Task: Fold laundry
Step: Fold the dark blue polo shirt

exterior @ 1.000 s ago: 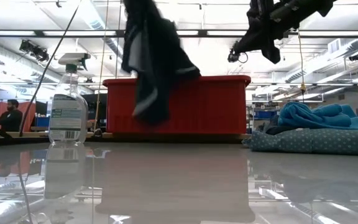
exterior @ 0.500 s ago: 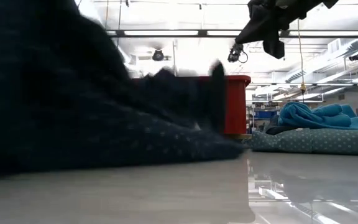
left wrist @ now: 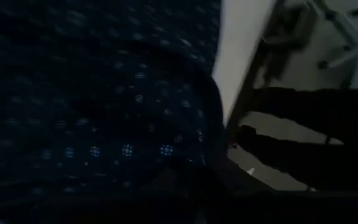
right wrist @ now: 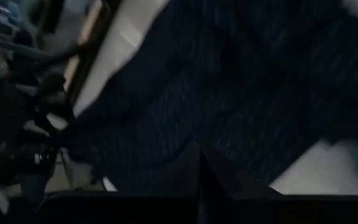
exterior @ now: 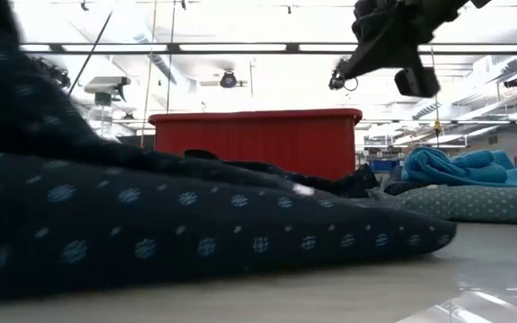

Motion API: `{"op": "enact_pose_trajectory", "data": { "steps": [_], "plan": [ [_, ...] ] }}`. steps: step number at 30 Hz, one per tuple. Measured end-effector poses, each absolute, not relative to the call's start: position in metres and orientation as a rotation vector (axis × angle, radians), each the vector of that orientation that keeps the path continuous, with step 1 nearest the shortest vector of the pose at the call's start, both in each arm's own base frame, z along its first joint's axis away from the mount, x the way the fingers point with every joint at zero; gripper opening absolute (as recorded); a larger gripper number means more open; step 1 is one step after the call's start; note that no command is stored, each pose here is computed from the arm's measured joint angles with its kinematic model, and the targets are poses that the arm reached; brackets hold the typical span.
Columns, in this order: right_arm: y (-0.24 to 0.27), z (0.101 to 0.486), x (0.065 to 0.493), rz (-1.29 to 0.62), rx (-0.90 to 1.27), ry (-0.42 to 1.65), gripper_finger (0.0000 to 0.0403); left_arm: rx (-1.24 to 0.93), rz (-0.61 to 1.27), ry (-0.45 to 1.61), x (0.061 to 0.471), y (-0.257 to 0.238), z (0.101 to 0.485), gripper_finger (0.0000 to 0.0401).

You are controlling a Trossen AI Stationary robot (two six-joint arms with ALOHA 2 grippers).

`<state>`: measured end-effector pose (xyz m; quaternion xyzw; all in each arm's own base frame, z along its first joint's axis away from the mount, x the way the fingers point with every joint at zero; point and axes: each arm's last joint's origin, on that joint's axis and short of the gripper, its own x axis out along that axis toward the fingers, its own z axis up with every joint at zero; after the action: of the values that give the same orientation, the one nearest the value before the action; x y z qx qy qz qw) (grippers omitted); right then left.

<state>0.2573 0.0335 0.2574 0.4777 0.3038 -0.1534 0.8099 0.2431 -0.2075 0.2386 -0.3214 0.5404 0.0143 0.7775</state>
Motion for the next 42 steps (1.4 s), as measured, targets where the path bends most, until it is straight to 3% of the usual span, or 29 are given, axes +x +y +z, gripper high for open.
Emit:
{"op": "enact_pose_trajectory", "data": {
  "steps": [5, 9, 18, 24, 29, 35, 42],
  "plan": [
    [0.080, 0.226, 0.276, -0.321, 1.091, 0.725, 0.0011, -0.783, -0.081, 1.091, 0.225, -0.227, 0.207, 0.0009],
    [0.110, 0.200, 0.285, -0.310, 1.135, 0.784, 0.0011, -0.939, -0.043, 1.005, 0.221, -0.227, 0.190, 0.0024],
    [0.122, 0.142, 0.291, -0.465, 1.047, 0.940, 0.0010, -0.934, 0.007, 0.927, 0.217, -0.198, 0.222, 0.0120],
    [0.114, 0.140, 0.306, -0.400, 1.018, 0.856, 0.0009, -0.878, 0.133, 0.858, 0.211, -0.161, 0.243, 0.0147],
    [0.111, 0.130, 0.301, -0.435, 0.945, 0.957, 0.0009, -0.787, 0.304, 0.860, 0.215, -0.125, 0.241, 0.0148],
    [0.131, 0.123, 0.278, -0.353, 0.899, 1.261, 0.0009, -0.852, 0.419, 0.916, 0.219, -0.102, 0.204, 0.0148],
    [0.166, 0.159, 0.234, -0.281, 0.931, 1.360, 0.0007, -1.049, 0.432, 1.004, 0.198, -0.115, 0.164, 0.0148]
  ]
}}
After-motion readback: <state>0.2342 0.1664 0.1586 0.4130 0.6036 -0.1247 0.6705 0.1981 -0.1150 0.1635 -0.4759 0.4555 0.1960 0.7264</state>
